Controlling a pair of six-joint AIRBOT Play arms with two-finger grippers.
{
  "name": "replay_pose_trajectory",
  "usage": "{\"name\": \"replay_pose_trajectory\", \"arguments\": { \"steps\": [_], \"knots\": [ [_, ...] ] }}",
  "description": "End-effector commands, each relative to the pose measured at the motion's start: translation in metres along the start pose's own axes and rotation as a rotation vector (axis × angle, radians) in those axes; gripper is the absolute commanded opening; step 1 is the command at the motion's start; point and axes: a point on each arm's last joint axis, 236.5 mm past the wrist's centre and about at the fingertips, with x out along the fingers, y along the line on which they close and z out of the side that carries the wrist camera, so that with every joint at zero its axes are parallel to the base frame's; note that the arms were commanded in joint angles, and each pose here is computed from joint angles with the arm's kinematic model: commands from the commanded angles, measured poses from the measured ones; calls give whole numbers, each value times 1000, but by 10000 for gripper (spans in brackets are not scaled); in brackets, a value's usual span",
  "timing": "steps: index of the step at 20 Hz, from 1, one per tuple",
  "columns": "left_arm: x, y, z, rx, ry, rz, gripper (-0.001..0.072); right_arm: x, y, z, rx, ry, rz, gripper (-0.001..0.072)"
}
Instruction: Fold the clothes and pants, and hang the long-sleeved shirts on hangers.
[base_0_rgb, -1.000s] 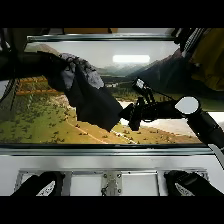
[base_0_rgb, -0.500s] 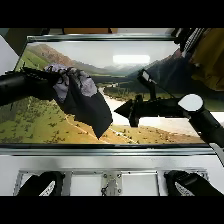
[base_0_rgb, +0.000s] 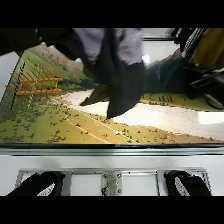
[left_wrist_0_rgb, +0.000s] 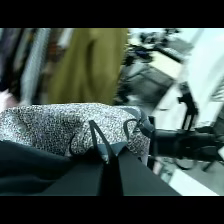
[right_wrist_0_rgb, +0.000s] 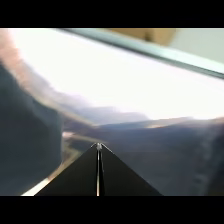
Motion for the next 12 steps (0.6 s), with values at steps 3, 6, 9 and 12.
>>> {"name": "replay_pose_trajectory", "arguments": {
  "steps": [3, 6, 9, 12],
  "knots": [
    [15, -32, -23, 87, 100, -102, 13, -58, -67, 15, 21, -62, -298, 14],
    [12, 77, -93, -14, 278, 176, 12, -53, -69, 1, 39, -4, -288, 14],
    [9, 200, -160, -177, 345, 384, 13, -40, -66, -16, 73, 61, -246, 15],
    [6, 304, -211, -346, 363, 528, 556, -28, -66, -31, 102, 118, -217, 15]
  ]
}}
